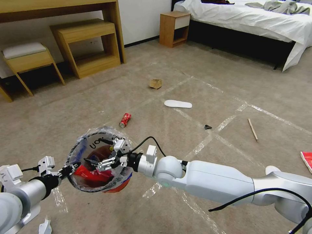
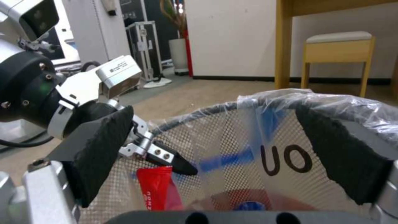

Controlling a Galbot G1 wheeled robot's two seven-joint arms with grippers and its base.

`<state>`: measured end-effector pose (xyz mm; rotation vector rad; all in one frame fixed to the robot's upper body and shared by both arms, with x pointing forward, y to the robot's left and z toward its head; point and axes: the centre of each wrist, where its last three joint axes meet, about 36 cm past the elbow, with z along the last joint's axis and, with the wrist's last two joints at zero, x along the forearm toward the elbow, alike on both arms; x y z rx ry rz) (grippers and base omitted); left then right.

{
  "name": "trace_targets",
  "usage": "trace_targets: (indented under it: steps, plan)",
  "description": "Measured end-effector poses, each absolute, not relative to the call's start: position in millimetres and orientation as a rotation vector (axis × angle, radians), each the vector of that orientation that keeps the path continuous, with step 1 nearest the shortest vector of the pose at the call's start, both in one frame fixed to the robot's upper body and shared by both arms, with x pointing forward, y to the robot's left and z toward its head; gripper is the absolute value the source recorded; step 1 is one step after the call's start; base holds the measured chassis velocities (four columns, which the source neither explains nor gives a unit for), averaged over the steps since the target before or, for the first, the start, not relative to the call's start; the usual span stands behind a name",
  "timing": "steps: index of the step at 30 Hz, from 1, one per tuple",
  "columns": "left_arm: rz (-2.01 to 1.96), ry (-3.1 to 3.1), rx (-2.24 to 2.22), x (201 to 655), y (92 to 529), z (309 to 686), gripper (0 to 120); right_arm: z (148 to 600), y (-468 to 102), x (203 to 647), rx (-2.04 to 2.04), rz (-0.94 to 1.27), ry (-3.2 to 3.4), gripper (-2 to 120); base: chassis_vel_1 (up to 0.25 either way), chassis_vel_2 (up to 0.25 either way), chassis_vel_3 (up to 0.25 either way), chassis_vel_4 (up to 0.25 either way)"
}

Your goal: Pick up the trash bin and place the garbage on the floor into it.

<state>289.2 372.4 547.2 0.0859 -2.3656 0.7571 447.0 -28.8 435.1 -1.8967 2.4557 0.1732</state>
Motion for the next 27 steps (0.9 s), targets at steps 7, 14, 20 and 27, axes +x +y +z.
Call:
trace_targets:
  steps: [7,14,20,27]
  plan:
    - [0.761,-2.365,0.088,289,373,544,0,435,-28,447,-1.888,0.185,2.458,100,0.000,0.000,0.000,0.000]
    - [0.756,-2.378,0.104,289,377,539,0,475,-31,460,-1.745,0.361,2.420,100,0.000,0.000,0.000,0.000]
    - [0.739,-2.405,0.114,290,381,538,0,526,-64,485,-1.525,0.507,2.379,100,0.000,0.000,0.000,0.000]
    - [0.728,-2.433,0.140,290,385,534,0,565,-163,507,-1.147,0.559,2.397,100,0.000,0.000,0.000,0.000]
